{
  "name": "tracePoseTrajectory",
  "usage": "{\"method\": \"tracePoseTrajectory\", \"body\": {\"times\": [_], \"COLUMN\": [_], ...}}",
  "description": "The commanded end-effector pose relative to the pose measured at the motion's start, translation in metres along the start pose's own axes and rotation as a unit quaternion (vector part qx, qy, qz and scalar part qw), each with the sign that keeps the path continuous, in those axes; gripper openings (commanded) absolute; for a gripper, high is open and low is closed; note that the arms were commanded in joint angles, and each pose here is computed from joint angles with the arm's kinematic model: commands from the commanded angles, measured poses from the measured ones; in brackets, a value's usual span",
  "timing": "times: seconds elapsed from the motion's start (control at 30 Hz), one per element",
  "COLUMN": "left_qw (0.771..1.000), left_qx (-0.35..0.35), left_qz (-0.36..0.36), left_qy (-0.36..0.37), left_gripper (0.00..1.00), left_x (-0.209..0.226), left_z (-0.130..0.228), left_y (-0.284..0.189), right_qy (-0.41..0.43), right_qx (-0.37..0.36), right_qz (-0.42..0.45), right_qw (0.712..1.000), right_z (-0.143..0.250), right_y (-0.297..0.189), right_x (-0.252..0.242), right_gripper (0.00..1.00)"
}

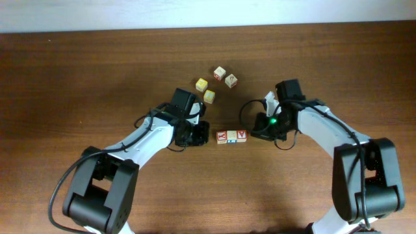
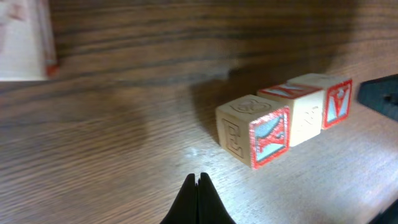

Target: Rotate 3 blocks

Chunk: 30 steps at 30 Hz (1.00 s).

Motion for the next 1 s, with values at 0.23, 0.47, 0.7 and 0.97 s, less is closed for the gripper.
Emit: {"method": "tracePoseTrajectory", "body": {"times": [0.23,0.47,0.7,0.97], "left_qw": [1.000,1.000,0.999,1.000], "left_qx": [-0.006,-0.026,-0.027,-0.020], "left_qz": [-0.018,-0.014,-0.011,-0.020], "left_qy": [-0.002,0.007,0.014,0.012], "left_gripper": [0.00,0.00,0.00,0.00], "left_x": [-0.003,-0.003,-0.003,0.003], "left_z": [0.001,-0.007,-0.008,-0.006], "left_y": [0.005,0.011,0.012,0.021], "right_qy": [0.014,-0.003,-0.014,-0.015], "right_qx": [0.027,0.036,0.034,0.033], "right_qz": [-0.012,-0.012,-0.015,-0.015], "right_qw": [0.999,0.999,0.999,0.999], "right_z": [0.007,0.013,0.015,0.014], "right_y": [0.017,0.022,0.025,0.025], "right_x": [0.003,0.012,0.017,0.017], "right_gripper": [0.04,0.04,0.04,0.04]}}
Point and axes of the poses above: each gripper's point midway between its finger pads, its own y axis out along the fingers, its own x axis along the line the jaws close on, z = x × y, the point moved 9 cm from there along -y, back along the fingers, and after that the axes turned 11 degrees about y, right-handed, at the moved point
